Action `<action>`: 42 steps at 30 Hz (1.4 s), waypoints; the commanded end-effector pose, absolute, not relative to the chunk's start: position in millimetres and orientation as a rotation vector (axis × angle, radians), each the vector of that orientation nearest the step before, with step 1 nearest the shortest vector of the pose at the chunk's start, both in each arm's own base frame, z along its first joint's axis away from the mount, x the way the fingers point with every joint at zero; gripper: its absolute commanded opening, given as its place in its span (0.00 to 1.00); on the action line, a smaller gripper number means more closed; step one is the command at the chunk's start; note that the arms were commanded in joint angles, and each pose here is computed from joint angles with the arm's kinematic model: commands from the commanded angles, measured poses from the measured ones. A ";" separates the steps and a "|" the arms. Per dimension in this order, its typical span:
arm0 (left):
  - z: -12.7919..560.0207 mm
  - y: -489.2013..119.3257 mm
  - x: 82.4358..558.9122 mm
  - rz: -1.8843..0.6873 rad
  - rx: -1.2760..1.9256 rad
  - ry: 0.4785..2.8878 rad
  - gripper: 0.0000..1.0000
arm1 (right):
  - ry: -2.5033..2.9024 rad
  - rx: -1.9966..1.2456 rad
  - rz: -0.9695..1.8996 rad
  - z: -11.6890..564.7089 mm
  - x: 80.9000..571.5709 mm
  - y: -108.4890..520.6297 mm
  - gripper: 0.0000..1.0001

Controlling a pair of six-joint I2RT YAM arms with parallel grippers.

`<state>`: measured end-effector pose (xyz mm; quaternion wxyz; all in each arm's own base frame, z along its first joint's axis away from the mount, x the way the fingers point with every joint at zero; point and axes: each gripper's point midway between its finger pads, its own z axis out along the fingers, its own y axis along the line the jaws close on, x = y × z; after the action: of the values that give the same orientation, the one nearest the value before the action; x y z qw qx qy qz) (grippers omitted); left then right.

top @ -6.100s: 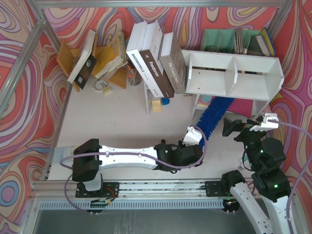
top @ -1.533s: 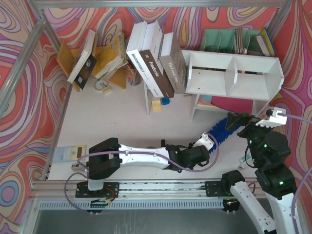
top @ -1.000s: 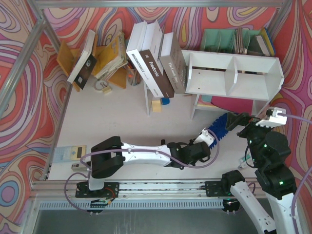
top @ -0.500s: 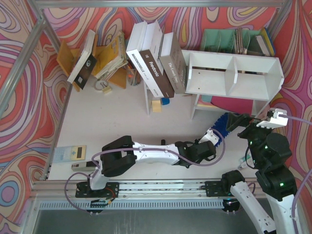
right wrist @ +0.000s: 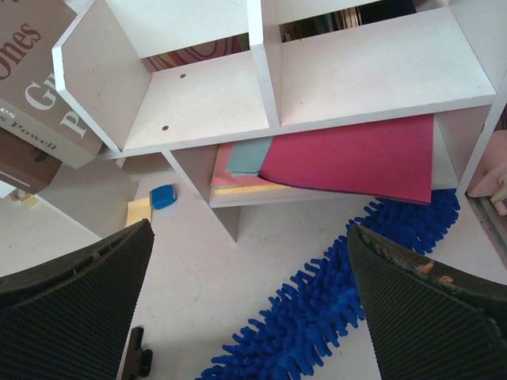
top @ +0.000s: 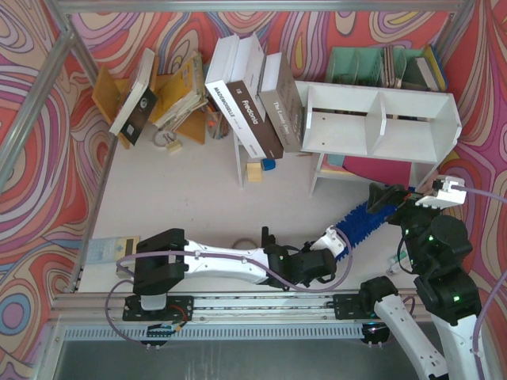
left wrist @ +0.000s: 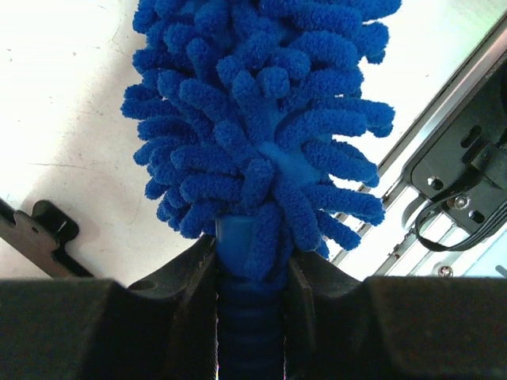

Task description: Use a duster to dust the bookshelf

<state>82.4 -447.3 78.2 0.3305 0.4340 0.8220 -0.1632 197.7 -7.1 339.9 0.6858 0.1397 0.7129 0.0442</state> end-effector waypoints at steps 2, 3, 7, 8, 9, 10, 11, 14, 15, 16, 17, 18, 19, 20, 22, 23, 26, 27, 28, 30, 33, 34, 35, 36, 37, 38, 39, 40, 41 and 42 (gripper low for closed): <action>94.3 -449.8 89.0 -0.450 1.083 2.097 0.00 | 1.584 0.320 0.120 342.4 196.0 -5.4 0.99; 94.0 -450.1 91.3 -0.444 1.076 2.096 0.00 | 1.583 0.318 0.122 343.1 195.8 -5.0 0.99; 88.0 -456.6 104.1 -0.452 1.037 2.123 0.00 | 1.583 0.322 0.127 343.8 194.7 -5.0 0.99; 86.8 -458.8 107.5 -0.450 1.031 2.125 0.00 | 1.581 0.323 0.128 344.1 194.4 -4.9 0.99; 86.3 -461.3 109.7 -0.447 1.027 2.125 0.00 | 1.582 0.321 0.128 344.0 194.0 -4.9 0.99; 85.0 -463.4 112.8 -0.443 1.024 2.129 0.00 | 1.582 0.321 0.129 343.9 193.8 -4.9 0.99; 84.5 -466.2 115.2 -0.442 1.023 2.129 0.00 | 1.584 0.319 0.128 343.5 193.7 -4.6 0.99; 87.1 -477.5 122.4 -0.443 1.020 2.118 0.00 | 1.587 0.317 0.122 342.4 193.1 -5.4 0.99; 87.4 -481.3 124.2 -0.446 1.020 2.115 0.00 | 1.586 0.319 0.121 342.3 193.0 -5.7 0.99; 88.9 -486.1 126.2 -0.455 1.021 2.110 0.00 | 1.587 0.319 0.123 341.5 193.2 -5.4 0.99; 89.7 -490.4 128.2 -0.460 1.022 2.107 0.00 | 1.587 0.319 0.123 340.9 193.3 -5.5 0.99; 90.5 -494.6 130.1 -0.461 1.024 2.107 0.00 | 1.586 0.320 0.121 340.5 193.4 -5.8 0.99; 90.2 -498.1 132.5 -0.462 1.025 2.107 0.00 | 1.587 0.320 0.120 339.9 193.7 -5.8 0.99; 90.9 -501.7 133.9 -0.467 1.027 2.107 0.00 | 1.589 0.319 0.121 339.3 193.7 -5.5 0.99; 92.3 -508.2 137.6 -0.477 1.026 2.106 0.00 | 1.589 0.316 0.122 339.4 194.4 -5.0 0.99; 92.0 -509.7 138.6 -0.475 1.028 2.111 0.00 | 1.588 0.317 0.122 339.9 194.5 -5.1 0.99; 85.9 -510.6 138.9 -0.472 1.043 2.129 0.00 | 1.587 0.314 0.118 341.2 195.5 -5.1 0.99; 82.9 -509.6 137.1 -0.472 1.049 2.136 0.00 | 1.586 0.314 0.119 341.9 195.8 -5.0 0.99; 79.6 -507.2 136.3 -0.468 1.053 2.146 0.00 | 1.585 0.312 0.118 342.6 195.9 -5.1 0.99; 72.4 -501.4 131.4 -0.468 1.067 2.170 0.00 | 1.581 0.312 0.115 344.1 196.0 -5.6 0.99; 68.4 -490.0 124.3 -0.469 1.075 2.185 0.00 | 1.578 0.313 0.113 345.6 196.4 -6.0 0.99; 66.5 -485.7 122.0 -0.460 1.084 2.189 0.00 | 1.578 0.314 0.112 345.6 196.8 -6.1 0.99; 65.8 -481.9 118.7 -0.455 1.099 2.189 0.00 | 1.577 0.316 0.110 345.9 197.1 -6.5 0.99; 66.4 -479.7 115.6 -0.455 1.115 2.184 0.00 | 1.576 0.316 0.111 346.1 197.1 -6.4 0.99; 65.9 -478.2 111.7 -0.455 1.134 2.178 0.00 | 1.574 0.318 0.113 346.9 197.6 -6.3 0.99; 61.9 -470.6 107.9 -0.428 1.166 2.191 0.00 | 1.573 0.318 0.115 347.0 197.9 -6.0 0.99; 59.7 -466.6 105.4 -0.416 1.184 2.199 0.00 | 1.569 0.318 0.119 348.4 197.7 -5.6 0.99; 57.7 -463.0 103.6 -0.404 1.195 2.206 0.00 | 1.567 0.318 0.120 349.3 197.8 -5.5 0.99; 55.3 -459.9 102.9 -0.393 1.201 2.212 0.00 | 1.567 0.316 0.122 349.6 197.8 -5.1 0.99; 54.0 -457.2 102.2 -0.387 1.205 2.214 0.00 | 1.567 0.317 0.122 349.6 197.9 -5.2 0.99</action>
<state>111.2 -462.0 35.3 0.2891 0.4351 0.8426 -0.1307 196.2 -6.7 339.6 0.6854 0.1437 0.7121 0.0488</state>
